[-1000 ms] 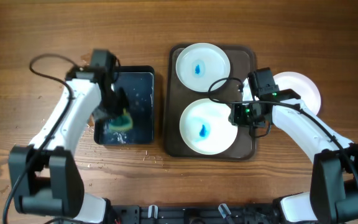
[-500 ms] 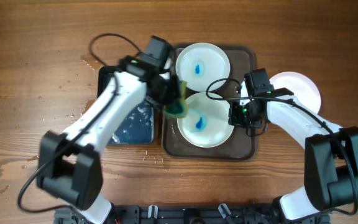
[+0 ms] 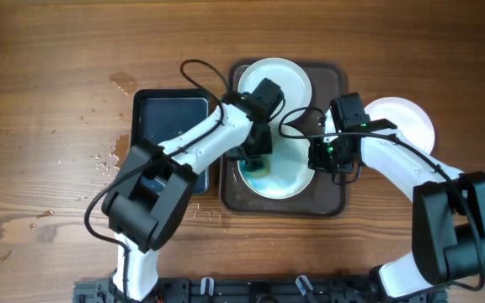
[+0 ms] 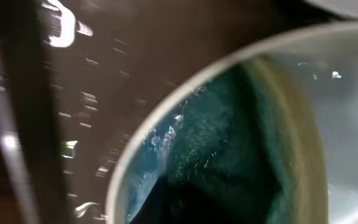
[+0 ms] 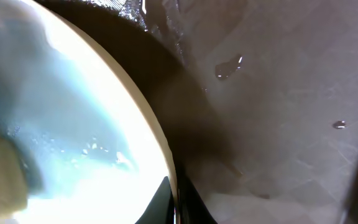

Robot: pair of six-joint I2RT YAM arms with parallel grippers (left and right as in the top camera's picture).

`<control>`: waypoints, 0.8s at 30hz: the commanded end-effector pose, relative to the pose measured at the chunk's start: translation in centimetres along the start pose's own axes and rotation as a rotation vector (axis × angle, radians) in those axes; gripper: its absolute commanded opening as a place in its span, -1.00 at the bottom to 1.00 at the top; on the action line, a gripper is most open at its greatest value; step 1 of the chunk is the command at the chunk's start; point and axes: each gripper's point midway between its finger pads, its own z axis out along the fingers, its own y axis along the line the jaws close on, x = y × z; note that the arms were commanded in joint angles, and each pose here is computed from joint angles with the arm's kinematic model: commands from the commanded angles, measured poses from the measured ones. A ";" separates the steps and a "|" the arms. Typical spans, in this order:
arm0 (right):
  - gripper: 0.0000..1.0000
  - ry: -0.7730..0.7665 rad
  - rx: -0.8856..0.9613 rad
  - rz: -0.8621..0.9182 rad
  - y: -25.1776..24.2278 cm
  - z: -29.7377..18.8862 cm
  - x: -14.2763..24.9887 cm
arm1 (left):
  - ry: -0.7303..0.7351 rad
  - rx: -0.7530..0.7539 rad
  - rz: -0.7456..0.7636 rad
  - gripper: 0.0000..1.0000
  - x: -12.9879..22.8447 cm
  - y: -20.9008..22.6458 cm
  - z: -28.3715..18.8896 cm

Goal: Clean dirty plates on tray and stack at the side
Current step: 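Scrub the centered plate with the sponge while right gripper holds it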

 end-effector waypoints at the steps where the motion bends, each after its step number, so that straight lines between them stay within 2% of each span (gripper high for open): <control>1: -0.91 0.014 0.069 0.034 -1.6 0.7 0.3 | -0.051 -0.137 0.005 -0.92 -2.1 4.4 1.3; 2: -0.91 0.014 0.069 0.034 -1.6 0.7 0.3 | 0.073 0.155 0.029 -0.92 -0.3 -1.0 1.3; 4: -0.93 0.014 0.069 0.033 -1.6 0.7 0.3 | 0.141 0.365 0.056 -0.92 0.7 -4.9 0.4; 6: -0.91 0.014 0.069 0.033 -1.6 0.7 0.3 | 0.175 0.499 0.101 -0.92 1.7 -8.1 -0.3; 11: -0.91 0.015 0.069 0.034 -1.6 0.7 0.3 | 0.231 0.496 0.165 -0.92 4.7 -10.4 1.7; 17: -0.91 0.016 0.066 0.031 -1.5 0.7 0.3 | 0.317 0.621 0.321 -0.92 8.2 -12.8 0.4; 19: -0.92 0.016 0.066 0.030 -1.5 0.7 0.3 | 0.322 0.608 0.333 -0.92 8.2 -12.2 0.5; 22: -0.91 0.017 0.066 0.031 -1.5 0.7 0.3 | 0.208 0.261 0.144 -0.92 3.9 -4.9 3.3; 24: -0.91 0.017 0.066 0.031 -1.5 0.7 0.3 | 0.132 0.078 0.047 -0.92 1.4 -0.1 3.3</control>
